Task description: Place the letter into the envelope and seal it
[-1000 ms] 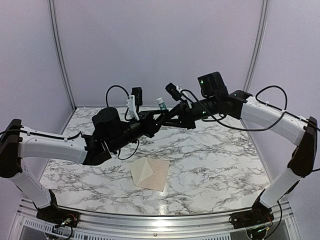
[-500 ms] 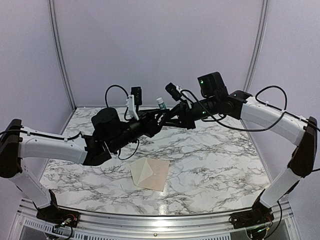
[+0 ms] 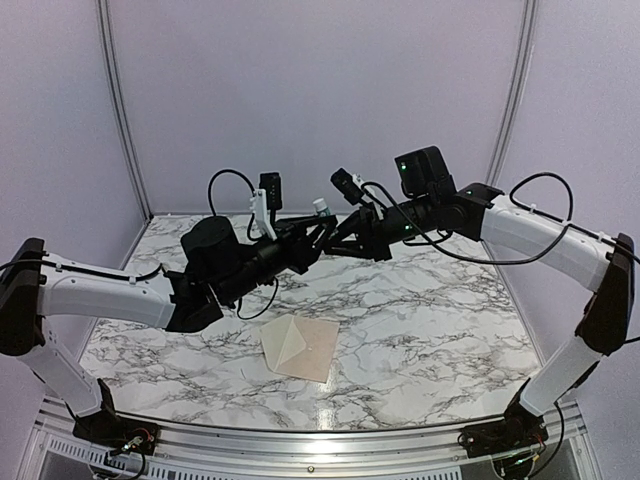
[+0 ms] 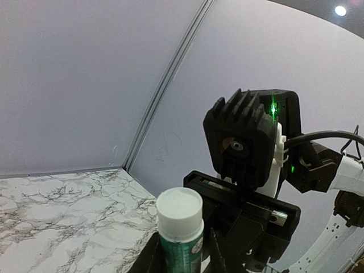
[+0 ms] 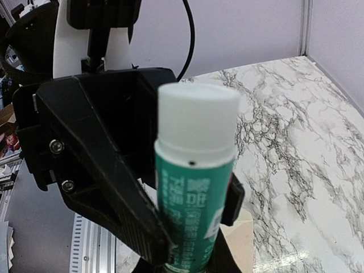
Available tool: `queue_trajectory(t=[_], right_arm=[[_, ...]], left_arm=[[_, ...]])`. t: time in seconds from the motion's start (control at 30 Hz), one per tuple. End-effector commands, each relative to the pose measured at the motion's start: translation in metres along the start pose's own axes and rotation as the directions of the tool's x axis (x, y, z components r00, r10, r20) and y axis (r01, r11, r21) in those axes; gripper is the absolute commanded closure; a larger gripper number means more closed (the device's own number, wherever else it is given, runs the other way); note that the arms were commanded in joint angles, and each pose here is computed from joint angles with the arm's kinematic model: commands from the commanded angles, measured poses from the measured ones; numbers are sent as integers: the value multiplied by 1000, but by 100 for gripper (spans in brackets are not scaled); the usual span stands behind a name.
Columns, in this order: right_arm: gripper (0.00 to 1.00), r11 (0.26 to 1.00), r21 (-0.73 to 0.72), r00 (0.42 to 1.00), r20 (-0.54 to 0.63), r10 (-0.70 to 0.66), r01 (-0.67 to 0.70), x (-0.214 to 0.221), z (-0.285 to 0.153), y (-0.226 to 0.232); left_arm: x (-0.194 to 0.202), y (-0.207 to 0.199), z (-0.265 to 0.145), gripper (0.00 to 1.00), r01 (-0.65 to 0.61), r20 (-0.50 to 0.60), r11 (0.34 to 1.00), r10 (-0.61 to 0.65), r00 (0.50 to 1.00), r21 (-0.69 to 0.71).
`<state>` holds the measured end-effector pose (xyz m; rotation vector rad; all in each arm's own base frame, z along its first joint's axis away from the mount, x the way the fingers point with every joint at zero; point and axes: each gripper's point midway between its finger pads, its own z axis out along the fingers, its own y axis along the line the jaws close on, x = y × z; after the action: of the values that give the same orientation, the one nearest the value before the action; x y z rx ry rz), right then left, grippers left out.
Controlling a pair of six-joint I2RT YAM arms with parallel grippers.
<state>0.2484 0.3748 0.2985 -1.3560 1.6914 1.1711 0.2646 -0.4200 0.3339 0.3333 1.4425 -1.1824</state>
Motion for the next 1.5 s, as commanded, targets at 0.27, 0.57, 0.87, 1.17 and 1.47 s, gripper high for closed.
queue_trajectory(t=[0.27,0.57,0.87,1.17,1.47], right_arm=[[98,996,-68,998,39,-47,50,-12,-7,22],[56,973,207,995,7,-103,99,-5,-28,-6],[45,969,228,995,-17,-96,97,-9,-24,-10],[46,962,236,990,-49,-134,141,-14,-5,-2],[52,923,343,985,-65,-162,174,-26,-7,-8]], left_arm=[[2,-7,6,98,-6,11,999,5,1000,39],[-16,5,-9,100,34,85,998,-30,996,-47],[-15,4,-9,100,94,138,994,-85,987,-61],[-16,1,-9,100,121,160,992,-114,981,-41],[-15,0,-10,100,125,156,992,-119,981,-29]])
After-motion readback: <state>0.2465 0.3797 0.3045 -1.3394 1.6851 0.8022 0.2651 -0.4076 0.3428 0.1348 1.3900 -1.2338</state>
